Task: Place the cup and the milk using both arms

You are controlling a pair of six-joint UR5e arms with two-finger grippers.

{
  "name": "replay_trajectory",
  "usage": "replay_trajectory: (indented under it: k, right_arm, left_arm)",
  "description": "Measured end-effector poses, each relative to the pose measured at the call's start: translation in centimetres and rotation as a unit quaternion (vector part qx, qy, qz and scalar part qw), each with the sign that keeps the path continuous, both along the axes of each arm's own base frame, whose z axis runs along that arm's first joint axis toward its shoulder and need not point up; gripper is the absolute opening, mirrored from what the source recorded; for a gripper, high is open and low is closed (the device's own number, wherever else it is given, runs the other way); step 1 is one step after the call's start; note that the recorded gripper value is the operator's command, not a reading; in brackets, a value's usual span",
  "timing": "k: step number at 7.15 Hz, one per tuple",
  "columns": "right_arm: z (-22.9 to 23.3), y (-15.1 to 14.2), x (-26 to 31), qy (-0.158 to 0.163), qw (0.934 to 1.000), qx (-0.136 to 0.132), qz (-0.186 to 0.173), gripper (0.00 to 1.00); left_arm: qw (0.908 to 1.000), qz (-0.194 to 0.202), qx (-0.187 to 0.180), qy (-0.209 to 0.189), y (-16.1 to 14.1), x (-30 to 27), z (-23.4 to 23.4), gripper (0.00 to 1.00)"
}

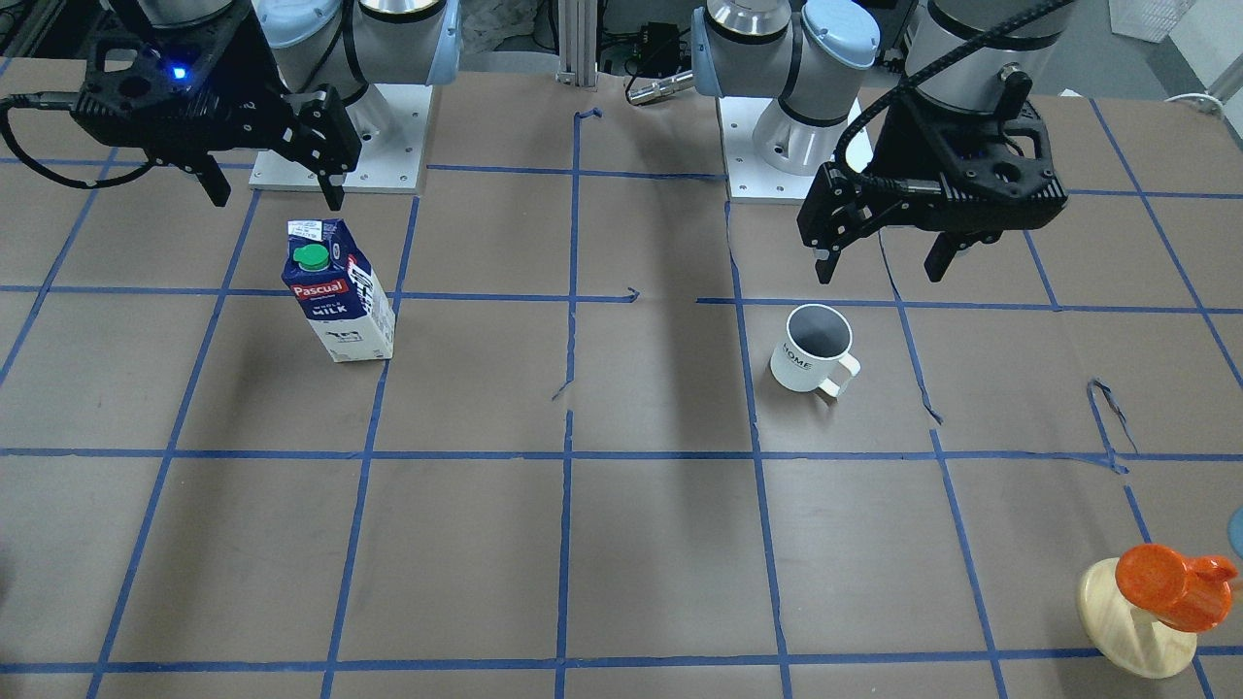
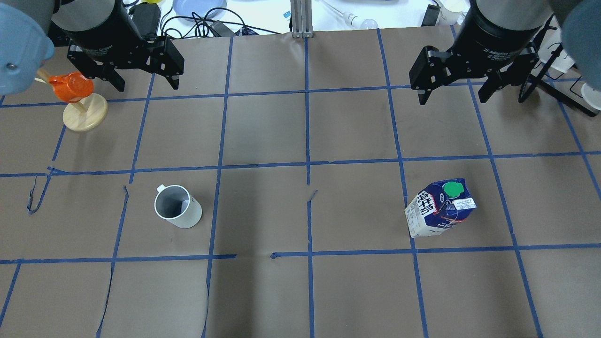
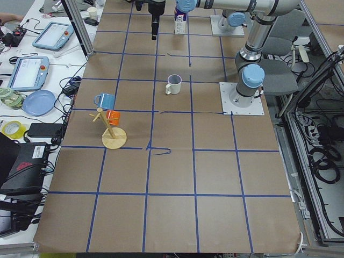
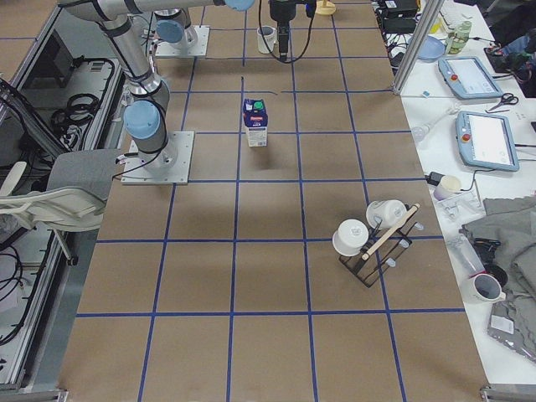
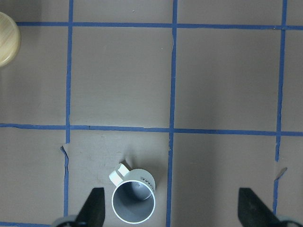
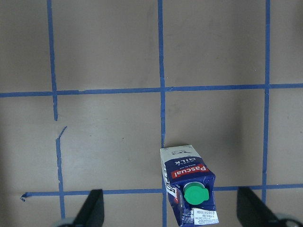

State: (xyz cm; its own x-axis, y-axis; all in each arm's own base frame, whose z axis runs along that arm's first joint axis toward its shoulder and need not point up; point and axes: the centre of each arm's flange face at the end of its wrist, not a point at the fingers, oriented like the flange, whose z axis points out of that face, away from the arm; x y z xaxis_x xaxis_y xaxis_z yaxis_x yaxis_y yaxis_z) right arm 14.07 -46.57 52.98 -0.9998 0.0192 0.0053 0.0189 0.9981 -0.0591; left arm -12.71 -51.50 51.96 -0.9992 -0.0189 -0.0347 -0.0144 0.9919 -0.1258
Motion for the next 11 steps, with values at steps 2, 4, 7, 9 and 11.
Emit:
replay_trajectory:
  k: [2,4,7,9,11]
  right_arm:
    - [-0.24,0.03,0.01,0.000,1.0000,0.003,0.000,1.00]
    - [-0.32,0.04,-0.03,0.000,1.0000,0.004,-0.001,1.00]
    - [-0.34,0.03,-0.05,0.000,1.0000,0.004,0.000,1.00]
    - [-0.35,0.04,-0.03,0.000,1.0000,0.004,0.000,1.00]
    - [-0.36,0.05,0.00,0.000,1.0000,0.004,0.000,1.00]
  left_arm:
    - [0.9999,-0.012,0.003,-0.001,-0.05,0.10,-0.04,1.00]
    - [0.9999,-0.014,0.006,-0.001,0.07,0.10,-0.20,1.00]
    - [0.9997,-0.010,0.022,-0.001,0.73,0.05,-0.22,1.00]
    - [0.9996,-0.010,0.027,-0.001,0.77,0.09,-0.44,1.00]
    - [0.9994,-0.012,0.034,-0.001,0.75,-0.14,-0.92,1.00]
